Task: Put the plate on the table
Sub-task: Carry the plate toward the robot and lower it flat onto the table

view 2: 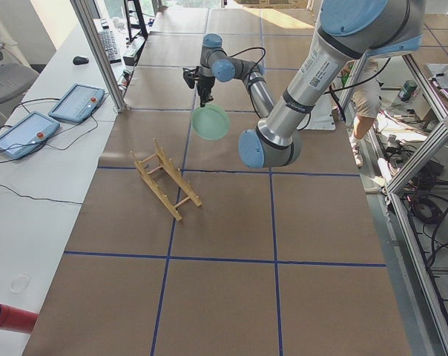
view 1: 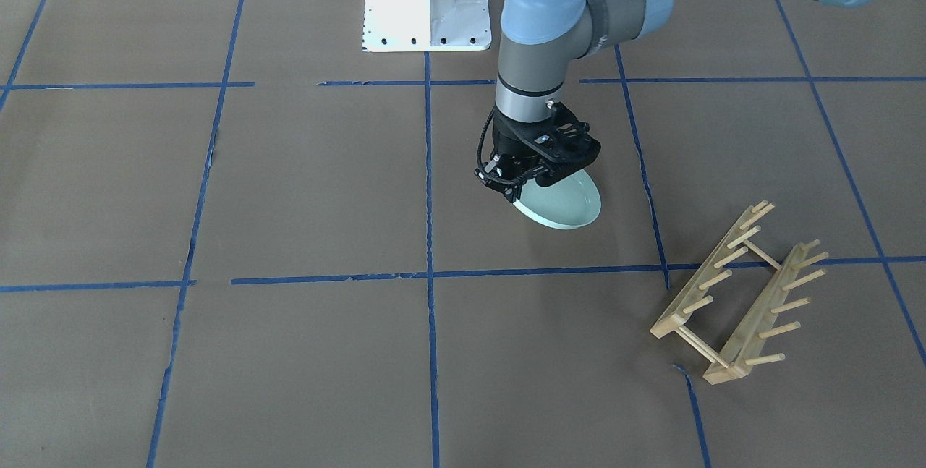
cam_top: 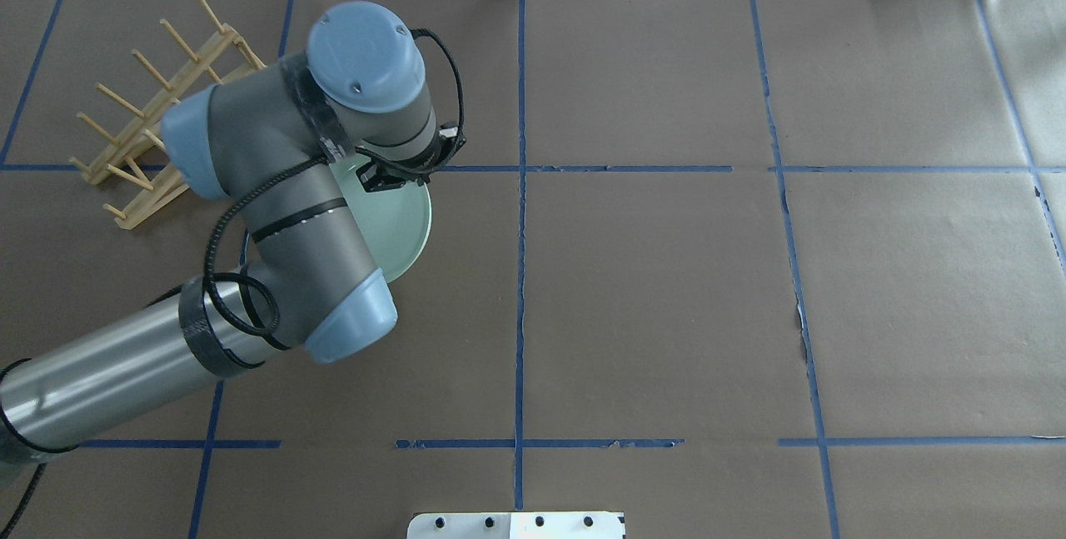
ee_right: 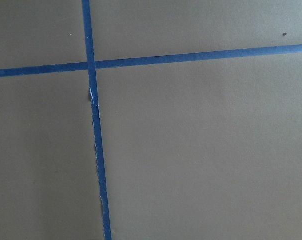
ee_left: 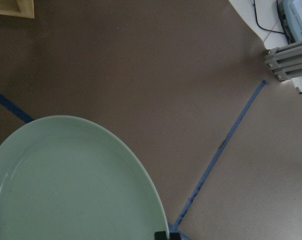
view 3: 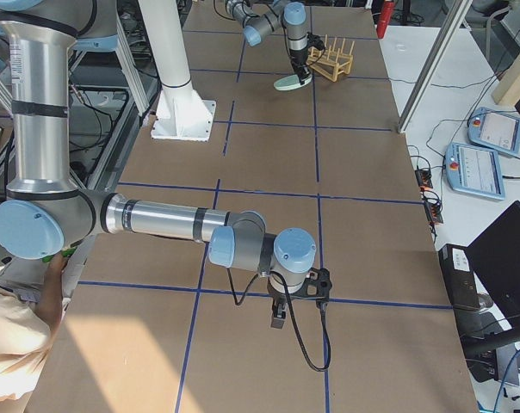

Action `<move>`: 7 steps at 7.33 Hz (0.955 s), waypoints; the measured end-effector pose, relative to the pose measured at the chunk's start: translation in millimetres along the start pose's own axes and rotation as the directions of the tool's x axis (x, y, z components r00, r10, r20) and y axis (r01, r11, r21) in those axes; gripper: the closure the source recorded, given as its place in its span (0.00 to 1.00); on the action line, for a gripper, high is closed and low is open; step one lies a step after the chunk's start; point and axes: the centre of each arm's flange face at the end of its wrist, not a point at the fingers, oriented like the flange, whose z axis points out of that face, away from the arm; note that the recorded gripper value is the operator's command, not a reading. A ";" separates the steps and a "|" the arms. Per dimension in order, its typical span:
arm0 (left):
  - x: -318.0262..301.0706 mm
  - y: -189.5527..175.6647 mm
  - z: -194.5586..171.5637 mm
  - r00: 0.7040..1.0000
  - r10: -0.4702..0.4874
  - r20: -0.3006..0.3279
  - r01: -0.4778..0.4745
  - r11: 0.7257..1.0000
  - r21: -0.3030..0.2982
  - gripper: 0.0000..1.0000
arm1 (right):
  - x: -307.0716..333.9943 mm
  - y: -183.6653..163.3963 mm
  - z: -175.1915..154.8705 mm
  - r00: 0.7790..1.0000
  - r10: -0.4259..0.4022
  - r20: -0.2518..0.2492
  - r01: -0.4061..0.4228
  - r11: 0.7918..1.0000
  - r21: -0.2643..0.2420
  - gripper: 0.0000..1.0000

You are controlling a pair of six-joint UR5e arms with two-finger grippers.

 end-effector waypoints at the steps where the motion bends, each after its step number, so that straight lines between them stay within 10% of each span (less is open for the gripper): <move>1: 1.6 28.0 26.0 0.988 0.106 0.113 -0.108 0.994 0.007 1.00 | 0.0 0.0 0.0 1.000 0.000 0.000 0.000 1.000 0.000 0.00; 3: -1.4 71.9 76.3 0.935 0.261 0.242 -0.262 0.965 -0.028 0.92 | 0.0 0.0 0.0 1.000 0.000 0.000 0.000 1.000 0.000 0.00; 4: -3.3 84.3 86.5 0.918 0.303 0.257 -0.302 0.952 -0.046 0.21 | 0.0 0.0 0.0 1.000 0.000 0.000 0.000 1.000 0.000 0.00; 5: -4.1 90.5 87.4 0.902 0.351 0.251 -0.347 0.936 -0.062 0.00 | 0.0 0.0 0.0 1.000 0.000 0.000 0.000 1.000 0.000 0.00; 7: -5.8 78.3 61.2 0.890 0.425 0.166 -0.423 0.905 -0.052 0.00 | 0.0 0.0 0.0 1.000 0.000 0.000 0.000 1.000 0.000 0.00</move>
